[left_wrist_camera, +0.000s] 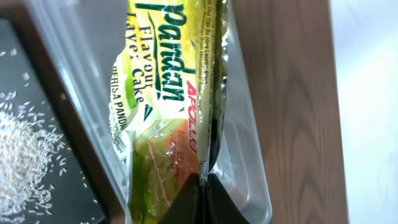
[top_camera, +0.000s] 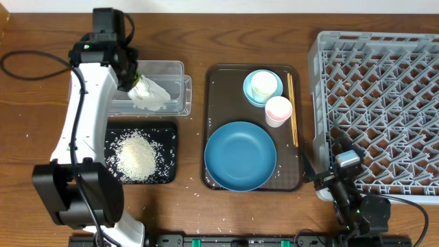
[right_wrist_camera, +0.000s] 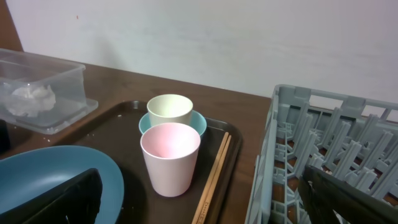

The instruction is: Sort waste into correct bins and load items into the dishwasher rack

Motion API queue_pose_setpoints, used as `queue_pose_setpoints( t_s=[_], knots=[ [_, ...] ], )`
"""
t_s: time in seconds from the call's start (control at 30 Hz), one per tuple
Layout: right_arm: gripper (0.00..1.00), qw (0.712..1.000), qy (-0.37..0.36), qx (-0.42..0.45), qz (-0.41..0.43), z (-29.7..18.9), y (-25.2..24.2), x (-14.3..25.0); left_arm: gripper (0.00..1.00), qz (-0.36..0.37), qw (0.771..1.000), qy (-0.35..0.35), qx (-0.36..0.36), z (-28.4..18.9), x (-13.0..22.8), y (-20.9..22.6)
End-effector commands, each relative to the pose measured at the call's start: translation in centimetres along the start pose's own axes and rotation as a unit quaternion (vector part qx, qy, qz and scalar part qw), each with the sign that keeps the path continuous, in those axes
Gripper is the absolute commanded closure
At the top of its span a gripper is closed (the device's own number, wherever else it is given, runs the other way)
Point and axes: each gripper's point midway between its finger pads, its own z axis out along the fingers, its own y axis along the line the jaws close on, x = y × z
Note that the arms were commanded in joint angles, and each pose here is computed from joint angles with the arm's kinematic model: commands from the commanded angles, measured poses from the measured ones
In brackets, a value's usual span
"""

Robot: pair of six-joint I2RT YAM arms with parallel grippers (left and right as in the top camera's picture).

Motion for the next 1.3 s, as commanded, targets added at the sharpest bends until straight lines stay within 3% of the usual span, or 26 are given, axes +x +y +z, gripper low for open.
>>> queue_pose_setpoints(
  t_s=[0.0,0.1,0.2,0.3,0.4,0.57,0.77,0.93,1.07,1.27],
  knots=[
    [0.01,1.000,0.000,-0.012,0.001,0.0,0.6,0.0,0.93,-0.055,0.998,-0.014,-0.017,0.7,-0.9,1.0],
    [0.01,1.000,0.000,-0.012,0.001,0.0,0.6,0.0,0.88,-0.055,0.998,-0.014,-0.017,0.7,-0.9,1.0],
    [0.01,1.000,0.000,-0.012,0.001,0.0,0.6,0.0,0.75,-0.055,0.998,-0.014,-0.017,0.7,-0.9,1.0],
    [0.01,1.000,0.000,-0.012,0.001,0.0,0.6,0.0,0.43,-0.055,0.998,-0.014,-0.017,0.7,-0.9,1.0],
    [0.01,1.000,0.000,-0.012,0.001,0.0,0.6,0.0,0.30,-0.055,0.998,-0.014,-0.017,0.7,-0.9,1.0],
    [0.01,1.000,0.000,-0.012,0.001,0.0,0.6,0.0,0.29,-0.051,0.999,-0.016,-0.007,0.3,-1.1,0.6],
    [0.01,1.000,0.000,-0.012,0.001,0.0,0.6,0.0,0.29,0.013,0.996,-0.059,0.058,-3.8,-3.4,-1.2],
    [0.01,1.000,0.000,-0.012,0.001,0.0,0.6,0.0,0.24,-0.031,0.983,-0.162,0.080,-9.6,-9.0,0.5],
    [0.01,1.000,0.000,-0.012,0.001,0.0,0.6,0.0,0.19,-0.076,0.974,-0.195,0.082,-12.7,-12.5,3.3],
    [0.01,1.000,0.000,-0.012,0.001,0.0,0.6,0.0,0.17,-0.134,0.967,-0.217,0.021,-12.8,-16.5,8.5]
  ],
)
